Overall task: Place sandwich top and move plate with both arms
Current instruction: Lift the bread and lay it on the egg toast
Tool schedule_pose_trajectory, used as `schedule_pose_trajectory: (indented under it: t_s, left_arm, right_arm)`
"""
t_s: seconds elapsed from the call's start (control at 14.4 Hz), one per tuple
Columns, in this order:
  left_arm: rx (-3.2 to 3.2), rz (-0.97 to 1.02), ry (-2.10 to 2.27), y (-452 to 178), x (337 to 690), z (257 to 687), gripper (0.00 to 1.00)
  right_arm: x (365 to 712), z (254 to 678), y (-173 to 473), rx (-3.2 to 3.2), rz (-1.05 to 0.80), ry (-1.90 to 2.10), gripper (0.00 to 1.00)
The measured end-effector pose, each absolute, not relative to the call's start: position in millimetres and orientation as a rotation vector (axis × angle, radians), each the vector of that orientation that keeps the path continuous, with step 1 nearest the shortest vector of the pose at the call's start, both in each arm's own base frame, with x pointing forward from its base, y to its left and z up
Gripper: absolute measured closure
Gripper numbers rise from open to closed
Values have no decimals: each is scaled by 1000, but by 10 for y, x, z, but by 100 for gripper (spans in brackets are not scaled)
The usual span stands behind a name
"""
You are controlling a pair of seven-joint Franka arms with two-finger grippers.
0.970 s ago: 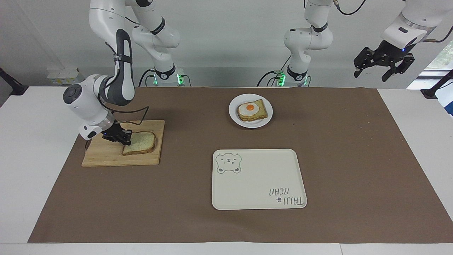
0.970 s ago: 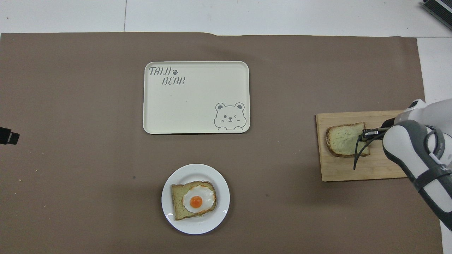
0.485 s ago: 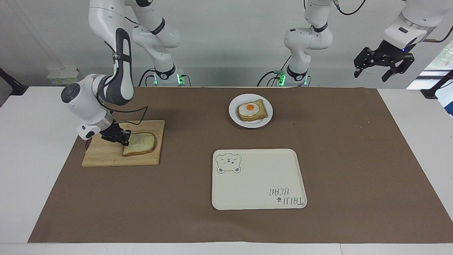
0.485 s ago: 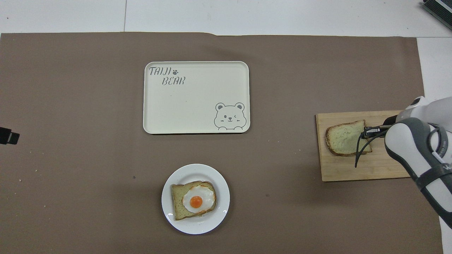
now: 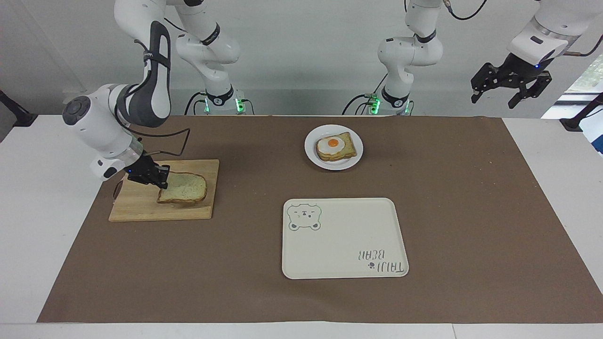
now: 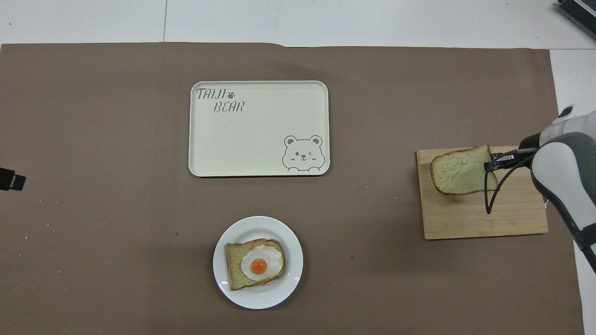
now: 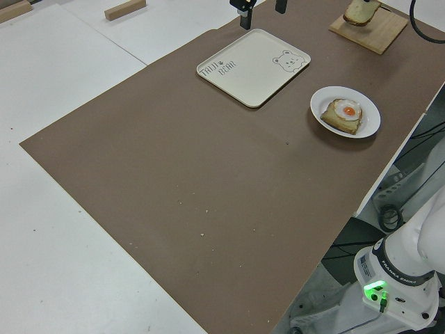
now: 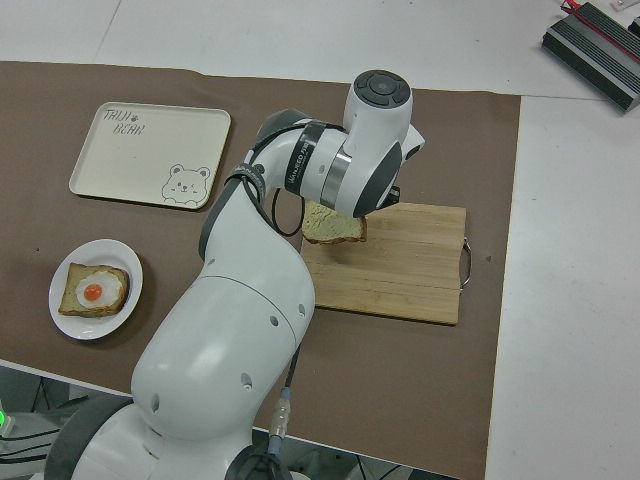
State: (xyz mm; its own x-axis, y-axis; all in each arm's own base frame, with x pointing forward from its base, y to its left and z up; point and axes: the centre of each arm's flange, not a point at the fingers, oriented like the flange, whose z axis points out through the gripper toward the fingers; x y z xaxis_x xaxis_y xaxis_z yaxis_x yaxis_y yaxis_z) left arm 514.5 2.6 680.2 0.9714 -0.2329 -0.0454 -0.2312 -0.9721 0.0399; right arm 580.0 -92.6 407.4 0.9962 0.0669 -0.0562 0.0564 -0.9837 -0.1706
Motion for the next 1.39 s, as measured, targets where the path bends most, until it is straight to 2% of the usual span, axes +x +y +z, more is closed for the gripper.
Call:
schedule_pose_trajectory:
  t_s: [0.35, 0.62, 1.11, 1.39]
  left_arm:
    - [3085, -77, -363, 26, 5145, 6802, 0]
    - [3085, -77, -363, 26, 5145, 6802, 0]
    - [3085, -77, -363, 26, 5145, 6802, 0]
    - [3085, -77, -363, 26, 5145, 6802, 0]
  right_arm:
    - [5790, 4712, -762, -2888, 145, -132, 94]
    - [5751, 4796, -467, -2798, 206, -176, 94]
    - [5662, 4789, 1004, -2810, 332, -157, 94]
    - [5462, 4757, 1945, -2849, 281, -65, 94]
